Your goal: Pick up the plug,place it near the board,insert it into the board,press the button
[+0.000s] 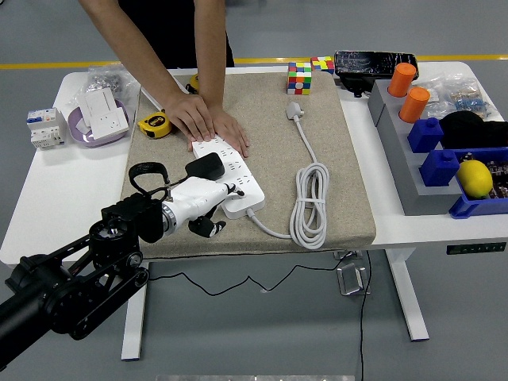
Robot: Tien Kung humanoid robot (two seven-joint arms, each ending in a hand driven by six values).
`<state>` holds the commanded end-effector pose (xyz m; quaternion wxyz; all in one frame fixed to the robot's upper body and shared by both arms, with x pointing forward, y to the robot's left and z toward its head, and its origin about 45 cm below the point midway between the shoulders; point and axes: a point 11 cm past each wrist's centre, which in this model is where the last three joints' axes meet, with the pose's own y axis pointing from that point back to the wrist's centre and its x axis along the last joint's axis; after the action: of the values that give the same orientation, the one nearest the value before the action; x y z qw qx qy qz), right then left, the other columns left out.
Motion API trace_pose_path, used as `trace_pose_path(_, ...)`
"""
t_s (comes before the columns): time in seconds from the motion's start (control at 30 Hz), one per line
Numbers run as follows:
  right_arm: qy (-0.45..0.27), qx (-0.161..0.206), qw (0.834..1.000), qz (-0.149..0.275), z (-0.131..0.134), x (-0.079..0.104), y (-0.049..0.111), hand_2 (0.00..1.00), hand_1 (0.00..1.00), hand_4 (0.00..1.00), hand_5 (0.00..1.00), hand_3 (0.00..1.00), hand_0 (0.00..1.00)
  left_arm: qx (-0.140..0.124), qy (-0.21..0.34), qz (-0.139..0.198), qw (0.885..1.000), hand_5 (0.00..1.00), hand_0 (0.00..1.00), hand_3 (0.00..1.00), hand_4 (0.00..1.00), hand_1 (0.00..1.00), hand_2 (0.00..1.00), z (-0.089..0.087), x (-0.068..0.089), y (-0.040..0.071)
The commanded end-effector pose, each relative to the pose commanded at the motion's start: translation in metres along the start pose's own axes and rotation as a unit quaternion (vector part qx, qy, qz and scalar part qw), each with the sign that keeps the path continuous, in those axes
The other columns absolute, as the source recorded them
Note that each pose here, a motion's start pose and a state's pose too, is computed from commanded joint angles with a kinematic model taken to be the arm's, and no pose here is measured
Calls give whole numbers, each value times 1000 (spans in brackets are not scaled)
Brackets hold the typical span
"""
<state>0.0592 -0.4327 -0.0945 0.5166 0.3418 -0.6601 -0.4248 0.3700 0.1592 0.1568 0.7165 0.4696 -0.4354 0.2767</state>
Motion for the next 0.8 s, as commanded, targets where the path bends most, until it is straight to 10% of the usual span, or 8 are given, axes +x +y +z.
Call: trace_pose_path(0.8, -2, 1, 1000, -1, -1, -1, 0, 764, 796, 998, 846, 777, 868, 7, -3, -3, 1000, 2, 158, 888, 647, 17, 146, -2, -5, -5)
